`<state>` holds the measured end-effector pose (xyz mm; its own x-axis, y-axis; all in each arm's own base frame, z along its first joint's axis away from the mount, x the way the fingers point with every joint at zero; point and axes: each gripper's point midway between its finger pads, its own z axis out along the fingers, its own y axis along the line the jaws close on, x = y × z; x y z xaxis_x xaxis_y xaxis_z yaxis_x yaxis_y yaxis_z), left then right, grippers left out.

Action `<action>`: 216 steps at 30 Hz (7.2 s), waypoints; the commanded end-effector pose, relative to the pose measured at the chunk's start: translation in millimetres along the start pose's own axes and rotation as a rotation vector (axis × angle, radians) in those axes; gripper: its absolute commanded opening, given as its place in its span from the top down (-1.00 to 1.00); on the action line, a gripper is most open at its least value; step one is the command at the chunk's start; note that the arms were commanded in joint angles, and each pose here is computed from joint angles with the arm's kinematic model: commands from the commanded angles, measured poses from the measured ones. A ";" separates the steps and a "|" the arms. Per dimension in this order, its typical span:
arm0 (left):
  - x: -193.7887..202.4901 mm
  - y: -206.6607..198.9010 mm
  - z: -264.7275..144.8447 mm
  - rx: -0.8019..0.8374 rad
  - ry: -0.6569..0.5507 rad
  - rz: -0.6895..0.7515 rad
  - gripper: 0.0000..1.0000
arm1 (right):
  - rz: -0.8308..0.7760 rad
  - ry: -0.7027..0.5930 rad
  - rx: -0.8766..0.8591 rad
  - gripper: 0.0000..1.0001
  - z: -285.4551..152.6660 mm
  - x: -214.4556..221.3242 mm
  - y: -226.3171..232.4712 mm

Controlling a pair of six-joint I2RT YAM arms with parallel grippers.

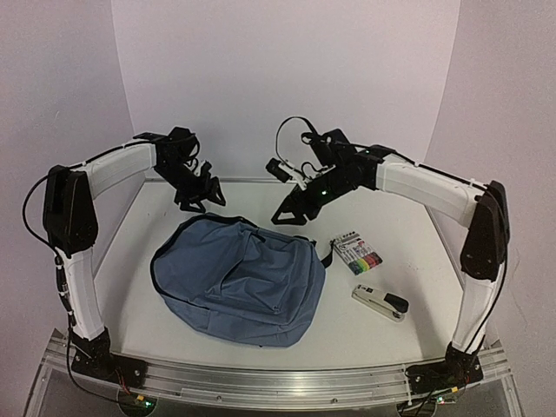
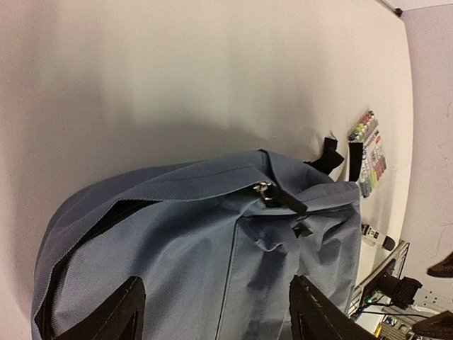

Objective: Pack the student bag
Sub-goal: Adjust the student bag at the center of the board, then zip the student bag at the center of the board, then unzip the student bag at the center of the board.

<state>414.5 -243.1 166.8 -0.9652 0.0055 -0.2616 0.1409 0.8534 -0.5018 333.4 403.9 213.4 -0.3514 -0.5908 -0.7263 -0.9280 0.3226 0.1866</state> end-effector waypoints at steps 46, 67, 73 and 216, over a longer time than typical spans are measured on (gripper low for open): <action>-41.9 -35.2 39.4 0.251 0.028 0.133 -0.36 | -0.255 0.135 0.214 0.78 138.7 46.0 -53.5; -6.6 -39.6 39.7 0.304 0.076 0.410 -0.41 | -0.210 0.012 0.244 1.00 84.3 -4.2 -32.7; -3.5 -28.0 33.4 0.294 0.007 0.630 -0.44 | -0.199 0.019 0.251 1.00 82.2 -0.2 -32.4; 74.8 -5.5 31.6 -0.161 -0.030 -0.211 0.80 | 0.346 -0.073 0.288 -0.34 89.6 -18.5 -28.3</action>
<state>342.7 -266.0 103.2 -0.9775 -0.1152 -0.1767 -0.0642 0.9604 -0.2711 369.8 450.7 149.6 -0.6314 -0.4112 -0.6575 -0.6906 0.6837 0.2357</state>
